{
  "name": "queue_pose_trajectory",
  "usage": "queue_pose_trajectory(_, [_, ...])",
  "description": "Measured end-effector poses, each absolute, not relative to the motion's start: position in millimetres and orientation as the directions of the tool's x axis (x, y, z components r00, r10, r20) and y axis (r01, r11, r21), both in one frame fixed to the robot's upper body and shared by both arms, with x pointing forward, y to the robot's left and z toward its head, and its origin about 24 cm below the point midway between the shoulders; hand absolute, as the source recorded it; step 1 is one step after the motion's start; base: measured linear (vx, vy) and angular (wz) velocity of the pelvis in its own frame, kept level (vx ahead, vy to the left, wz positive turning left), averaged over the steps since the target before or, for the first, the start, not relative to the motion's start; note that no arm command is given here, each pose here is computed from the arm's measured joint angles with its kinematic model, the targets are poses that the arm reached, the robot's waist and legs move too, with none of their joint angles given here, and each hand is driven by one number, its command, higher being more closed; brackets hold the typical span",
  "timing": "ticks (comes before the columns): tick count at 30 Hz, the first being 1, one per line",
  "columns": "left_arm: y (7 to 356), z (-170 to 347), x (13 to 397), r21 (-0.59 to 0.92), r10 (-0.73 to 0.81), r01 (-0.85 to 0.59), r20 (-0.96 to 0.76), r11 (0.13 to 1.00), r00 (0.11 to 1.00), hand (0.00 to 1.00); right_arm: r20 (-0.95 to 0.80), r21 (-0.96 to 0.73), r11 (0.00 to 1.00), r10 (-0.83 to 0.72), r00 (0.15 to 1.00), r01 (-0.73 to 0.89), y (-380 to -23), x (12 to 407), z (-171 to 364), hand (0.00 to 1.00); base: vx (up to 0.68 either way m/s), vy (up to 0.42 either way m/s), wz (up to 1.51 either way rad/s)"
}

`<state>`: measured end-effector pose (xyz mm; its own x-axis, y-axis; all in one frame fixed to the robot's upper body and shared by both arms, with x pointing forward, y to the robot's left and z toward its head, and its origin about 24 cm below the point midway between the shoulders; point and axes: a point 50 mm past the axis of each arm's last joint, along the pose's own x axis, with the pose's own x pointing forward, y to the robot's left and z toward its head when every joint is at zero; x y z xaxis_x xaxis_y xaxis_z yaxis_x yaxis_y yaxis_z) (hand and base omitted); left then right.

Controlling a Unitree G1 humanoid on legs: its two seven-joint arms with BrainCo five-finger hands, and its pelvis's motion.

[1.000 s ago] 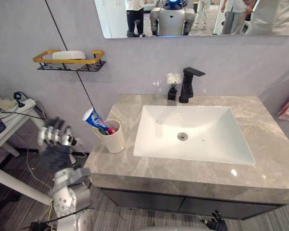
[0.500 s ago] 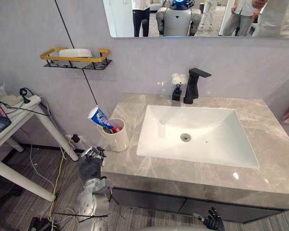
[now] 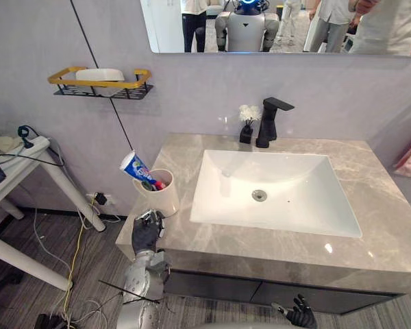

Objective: Organize washtable

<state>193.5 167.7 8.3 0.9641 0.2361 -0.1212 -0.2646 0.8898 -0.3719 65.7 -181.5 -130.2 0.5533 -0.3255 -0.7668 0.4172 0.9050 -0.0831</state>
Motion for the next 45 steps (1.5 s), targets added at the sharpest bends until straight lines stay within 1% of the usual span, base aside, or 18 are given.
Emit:
queue_pose_trajectory(6, [168,9,205,-0.347,0.211,-0.235,-0.107,0.908,0.972,1.00,-0.765,-0.086,0.909,-0.323,0.558,0.408,-181,68,-130,0.00,0.00,-0.024,-0.02])
queue_pose_trajectory(10, [170,9,206,-0.304,0.208,-0.229,-0.100,0.925,0.973,1.00,-0.756,-0.080,0.911,-0.320,0.571,0.404,-181,74,-129,0.00,-0.04,-0.026,-0.04])
queue_pose_trajectory(19, [172,9,215,-0.274,0.197,-0.215,-0.091,0.937,0.976,1.00,-0.770,-0.087,0.914,-0.315,0.556,0.397,-182,72,-133,0.00,-0.04,-0.019,-0.05])
queue_pose_trajectory(25, [181,12,217,-0.239,0.231,-0.242,-0.074,0.940,0.970,1.00,-0.766,-0.091,0.917,-0.313,0.561,0.388,-182,74,-133,0.00,-0.02,-0.022,-0.06])
queue_pose_trajectory(45, [185,15,218,-0.234,0.236,-0.244,-0.062,0.941,0.970,1.00,-0.764,-0.068,0.932,-0.278,0.583,0.356,-178,77,-132,0.00,-0.01,-0.007,-0.01])
